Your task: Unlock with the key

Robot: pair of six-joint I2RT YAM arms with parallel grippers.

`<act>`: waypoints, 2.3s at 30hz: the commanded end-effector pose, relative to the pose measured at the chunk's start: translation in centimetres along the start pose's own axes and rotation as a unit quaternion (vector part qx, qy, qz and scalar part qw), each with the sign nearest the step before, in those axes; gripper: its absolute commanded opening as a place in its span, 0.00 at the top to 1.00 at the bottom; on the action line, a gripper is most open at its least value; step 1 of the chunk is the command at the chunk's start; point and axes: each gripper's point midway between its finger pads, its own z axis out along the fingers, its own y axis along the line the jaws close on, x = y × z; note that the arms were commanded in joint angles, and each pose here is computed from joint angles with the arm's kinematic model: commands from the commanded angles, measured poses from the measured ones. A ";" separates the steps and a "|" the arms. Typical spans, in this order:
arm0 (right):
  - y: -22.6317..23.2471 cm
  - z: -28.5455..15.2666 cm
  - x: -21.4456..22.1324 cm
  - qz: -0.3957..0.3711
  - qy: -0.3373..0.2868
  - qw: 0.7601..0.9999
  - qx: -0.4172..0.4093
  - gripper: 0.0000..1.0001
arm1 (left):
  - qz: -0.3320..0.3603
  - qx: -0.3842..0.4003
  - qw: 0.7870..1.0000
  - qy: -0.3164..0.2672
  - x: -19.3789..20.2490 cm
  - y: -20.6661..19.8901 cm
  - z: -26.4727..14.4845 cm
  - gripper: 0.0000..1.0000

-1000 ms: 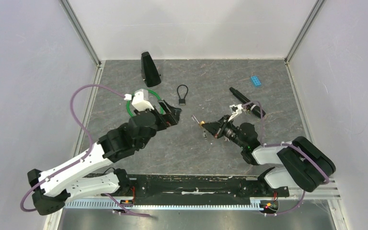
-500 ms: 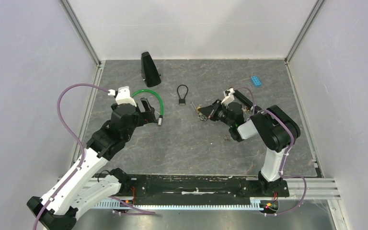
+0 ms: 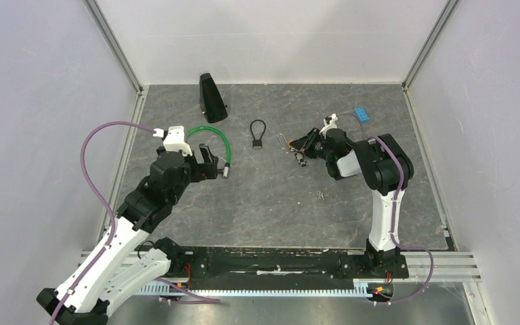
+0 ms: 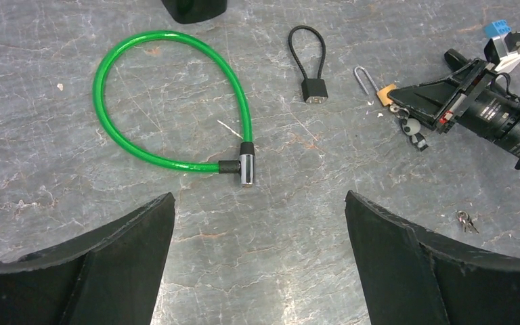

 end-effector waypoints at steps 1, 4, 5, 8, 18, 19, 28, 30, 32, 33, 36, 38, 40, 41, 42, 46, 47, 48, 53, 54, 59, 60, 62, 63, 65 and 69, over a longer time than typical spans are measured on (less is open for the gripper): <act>-0.9 0.2 -0.7 -0.017 0.006 1.000 0.011 0.72 | 0.020 0.006 1.000 -0.018 -0.8 0.0 0.2 0.00; -0.9 -0.5 -1.6 -0.027 0.003 0.999 0.016 0.61 | 0.017 0.006 1.000 -0.019 -0.8 0.0 0.1 0.00; -0.9 -0.9 -2.0 -0.035 -0.001 0.999 0.021 0.58 | 0.015 0.006 1.000 -0.020 -0.9 0.0 0.1 0.00; -1.0 -2.1 -3.0 -0.066 -0.007 0.997 0.049 0.49 | 0.009 0.000 1.000 -0.024 -1.1 0.2 0.0 0.00; -1.9 -9.0 -5.6 -0.216 0.000 0.959 0.185 0.33 | -0.002 -0.029 1.000 0.008 -0.4 0.6 0.5 0.03; -1.7 -9.9 -6.2 -0.231 -0.003 0.953 0.196 0.30 | 0.006 -0.035 0.999 0.020 -0.1 0.7 0.6 0.04; 0.1 -15.7 -8.5 -0.312 -0.015 0.918 0.246 0.02 | 0.085 -0.070 0.982 0.156 1.9 0.2 3.1 0.00; -0.1 -16.8 -8.1 -0.322 -0.006 0.912 0.254 0.02 | 0.075 -0.059 0.982 0.165 2.3 -0.3 3.6 0.00; 0.0 -17.6 -8.1 -0.331 -0.007 0.907 0.259 0.02 | 0.054 -0.046 0.983 0.168 2.4 -0.8 3.9 0.00; -0.1 -18.1 -8.4 -0.333 -0.011 0.904 0.267 0.02 | 0.041 -0.042 0.984 0.166 2.3 -0.9 3.9 0.00; -0.1 -19.6 -9.1 -0.340 -0.035 0.895 0.288 0.02 | 0.015 -0.034 0.986 0.163 2.1 -1.6 4.4 0.00; 0.2 -20.2 -9.5 -0.341 -0.058 0.893 0.287 0.02 | 0.003 -0.034 0.985 0.169 2.2 -2.0 4.8 0.01; 1.0 -20.1 -9.3 -0.345 -0.060 0.899 0.263 0.02 | -0.007 -0.038 0.983 0.177 2.5 -2.3 5.3 0.01; 1.4 -19.8 -9.1 -0.344 -0.057 0.903 0.251 0.02 | -0.012 -0.040 0.982 0.182 2.8 -2.3 5.6 0.02; 1.7 -19.6 -8.9 -0.345 -0.051 0.906 0.240 0.02 | -0.017 -0.045 0.981 0.187 3.1 -2.4 6.0 0.03; 1.6 -19.7 -8.7 -0.340 -0.055 0.908 0.240 0.02 | -0.033 -0.066 0.975 0.211 4.8 -2.1 6.9 0.04; 1.4 -19.9 -8.8 -0.338 -0.061 0.907 0.245 0.02 | -0.038 -0.075 0.973 0.214 5.3 -1.9 7.1 0.05; 1.1 -20.1 -8.7 -0.337 -0.062 0.906 0.249 0.02 | -0.041 -0.085 0.971 0.218 5.8 -1.6 7.3 0.05; -0.4 -20.1 -8.2 -0.328 -0.046 0.901 0.279 0.02 | -0.054 -0.138 0.963 0.224 8.0 0.3 8.6 0.08; -0.6 -20.1 -8.1 -0.326 -0.044 0.901 0.282 0.04 | -0.056 -0.147 0.961 0.227 8.5 0.6 8.9 0.09; -1.3 -19.6 -8.0 -0.315 -0.039 0.902 0.293 0.10 | -0.069 -0.178 0.951 0.243 10.3 1.8 11.2 0.13; -1.4 -19.5 -8.0 -0.315 -0.038 0.901 0.295 0.10 | -0.071 -0.182 0.949 0.248 10.7 2.0 11.7 0.14; -1.6 -19.5 -8.0 -0.315 -0.037 0.901 0.297 0.11 | -0.074 -0.192 0.943 0.261 11.6 2.2 12.7 0.19; -1.7 -19.5 -7.9 -0.315 -0.036 0.900 0.298 0.11 | -0.075 -0.194 0.941 0.267 12.0 2.3 13.2 0.22; -2.0 -19.5 -7.8 -0.316 -0.036 0.899 0.301 0.11 | -0.079 -0.203 0.937 0.275 12.9 2.6 14.2 0.27; -2.5 -19.2 -7.4 -0.314 -0.030 0.900 0.300 0.11 | -0.085 -0.212 0.927 0.297 14.8 3.1 15.6 0.33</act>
